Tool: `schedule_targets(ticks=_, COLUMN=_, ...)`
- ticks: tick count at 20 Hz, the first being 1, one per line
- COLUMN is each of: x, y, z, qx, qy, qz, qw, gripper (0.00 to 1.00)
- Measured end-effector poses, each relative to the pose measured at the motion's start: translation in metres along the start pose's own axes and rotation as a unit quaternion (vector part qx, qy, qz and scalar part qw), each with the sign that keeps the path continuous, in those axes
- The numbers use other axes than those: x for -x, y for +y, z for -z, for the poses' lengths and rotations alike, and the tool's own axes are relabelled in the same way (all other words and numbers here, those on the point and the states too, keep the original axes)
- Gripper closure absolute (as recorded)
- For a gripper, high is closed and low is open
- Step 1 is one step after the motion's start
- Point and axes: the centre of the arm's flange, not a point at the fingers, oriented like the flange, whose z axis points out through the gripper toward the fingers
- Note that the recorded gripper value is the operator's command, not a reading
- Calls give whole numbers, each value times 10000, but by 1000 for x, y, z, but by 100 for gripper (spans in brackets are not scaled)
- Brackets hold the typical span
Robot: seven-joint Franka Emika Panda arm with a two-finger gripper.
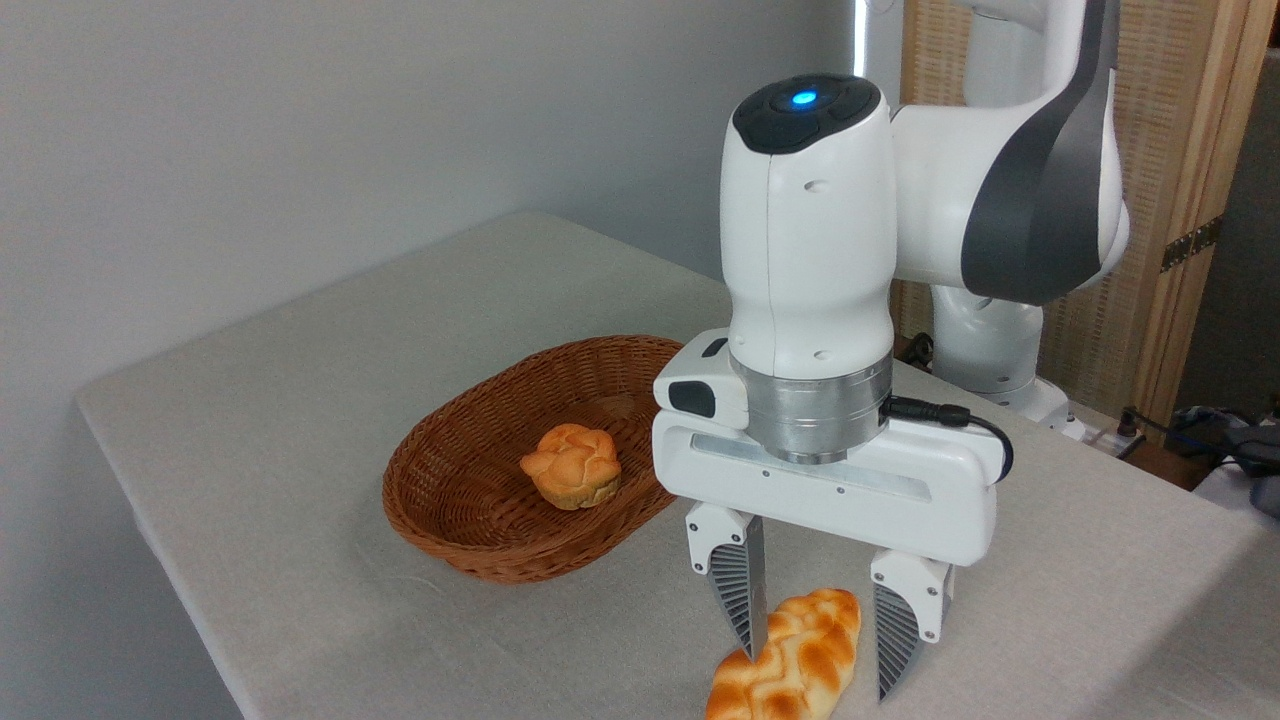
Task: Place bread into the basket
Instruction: 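Close the gripper on the braided loaf and lift it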
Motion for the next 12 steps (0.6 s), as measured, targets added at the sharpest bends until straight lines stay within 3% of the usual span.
schedule_targets(ticks=12, x=-14, y=11, z=-3, qx=-56, qy=46, qz=-178, qw=9998, gripper=0)
